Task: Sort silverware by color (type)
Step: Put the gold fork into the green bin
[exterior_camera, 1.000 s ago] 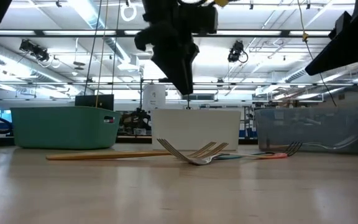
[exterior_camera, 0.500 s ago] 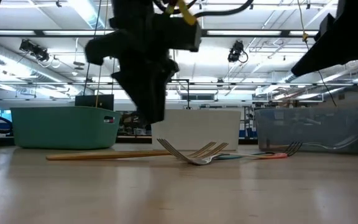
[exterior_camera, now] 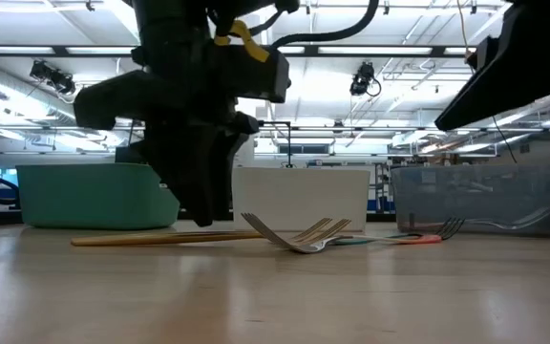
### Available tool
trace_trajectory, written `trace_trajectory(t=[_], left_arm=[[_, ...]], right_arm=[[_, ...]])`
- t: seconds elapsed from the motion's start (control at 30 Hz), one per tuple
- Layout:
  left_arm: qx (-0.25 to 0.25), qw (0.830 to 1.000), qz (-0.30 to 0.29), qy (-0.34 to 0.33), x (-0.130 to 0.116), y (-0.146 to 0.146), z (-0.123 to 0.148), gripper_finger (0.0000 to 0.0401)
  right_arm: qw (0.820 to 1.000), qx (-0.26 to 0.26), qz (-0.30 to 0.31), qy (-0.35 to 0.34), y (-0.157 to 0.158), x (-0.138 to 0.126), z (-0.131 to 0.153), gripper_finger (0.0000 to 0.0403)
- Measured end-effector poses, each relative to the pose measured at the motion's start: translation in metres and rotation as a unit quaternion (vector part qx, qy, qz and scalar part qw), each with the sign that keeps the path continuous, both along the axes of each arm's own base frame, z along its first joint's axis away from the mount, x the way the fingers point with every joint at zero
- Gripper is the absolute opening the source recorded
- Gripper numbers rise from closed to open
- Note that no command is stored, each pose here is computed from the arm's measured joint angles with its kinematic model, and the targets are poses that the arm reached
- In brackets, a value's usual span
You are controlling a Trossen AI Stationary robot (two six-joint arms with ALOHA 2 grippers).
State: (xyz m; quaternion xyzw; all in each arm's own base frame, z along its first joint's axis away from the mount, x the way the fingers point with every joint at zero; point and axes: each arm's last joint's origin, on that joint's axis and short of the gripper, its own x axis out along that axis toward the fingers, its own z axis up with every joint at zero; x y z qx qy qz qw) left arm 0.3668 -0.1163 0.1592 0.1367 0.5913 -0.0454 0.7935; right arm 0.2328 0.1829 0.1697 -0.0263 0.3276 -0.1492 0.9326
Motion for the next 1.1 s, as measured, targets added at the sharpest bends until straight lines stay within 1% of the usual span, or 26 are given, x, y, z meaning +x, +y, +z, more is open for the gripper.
trace_trajectory(t=[0.1,0.17,0.27,0.37,0.5,0.57,0.67,0.73,0.8,0.87,1.03,1.1], left_arm=[[-0.005,1.0,-0.009,-0.021,0.002,0.009,-0.003,0.0143],[-0.016,1.0,-0.002,-0.022,0.0,0.019,-0.006,0.0143],[-0.055,0.997,0.021,-0.04,0.003,0.033,-0.01,0.0143],[-0.075,0.995,0.045,-0.037,0.004,0.042,-0.01,0.0143],[-0.078,0.995,0.051,-0.04,0.005,0.043,-0.009,0.0143],[-0.071,0.995,0.059,-0.045,0.004,0.041,-0.009,0.0143],[-0.064,0.995,0.072,-0.034,0.002,0.041,-0.016,0.0143],[-0.064,0.994,0.086,-0.027,0.0,0.04,-0.018,0.0143],[-0.076,0.991,0.105,-0.044,0.003,0.039,-0.016,0.0143],[-0.083,0.988,0.125,-0.045,0.003,0.039,-0.016,0.0143],[-0.089,0.982,0.164,-0.029,0.0,0.038,-0.022,0.0142],[-0.091,0.981,0.168,-0.021,-0.001,0.038,-0.023,0.0142]], right_arm=[[1.0,-0.011,-0.011,0.017,-0.01,-0.003,0.006,0.0066],[0.999,-0.017,-0.017,0.024,-0.018,-0.004,0.012,0.0066],[0.999,-0.025,-0.014,0.025,-0.027,-0.006,0.023,0.0066],[1.0,-0.022,-0.013,0.016,-0.032,-0.004,0.031,0.0066],[1.0,-0.011,-0.013,0.02,-0.034,-0.001,0.029,0.0066],[1.0,-0.01,-0.013,0.019,-0.032,0.001,0.027,0.0066],[1.0,-0.003,-0.012,0.02,-0.031,0.004,0.024,0.0066],[1.0,-0.006,-0.009,0.026,-0.031,0.004,0.023,0.0066],[1.0,-0.004,-0.011,0.024,-0.032,0.005,0.022,0.0066],[1.0,-0.002,-0.01,0.025,-0.033,0.006,0.022,0.0066],[1.0,-0.001,-0.003,0.011,-0.031,0.009,0.024,0.0066],[1.0,0.0,-0.003,0.006,-0.031,0.01,0.025,0.0066]])
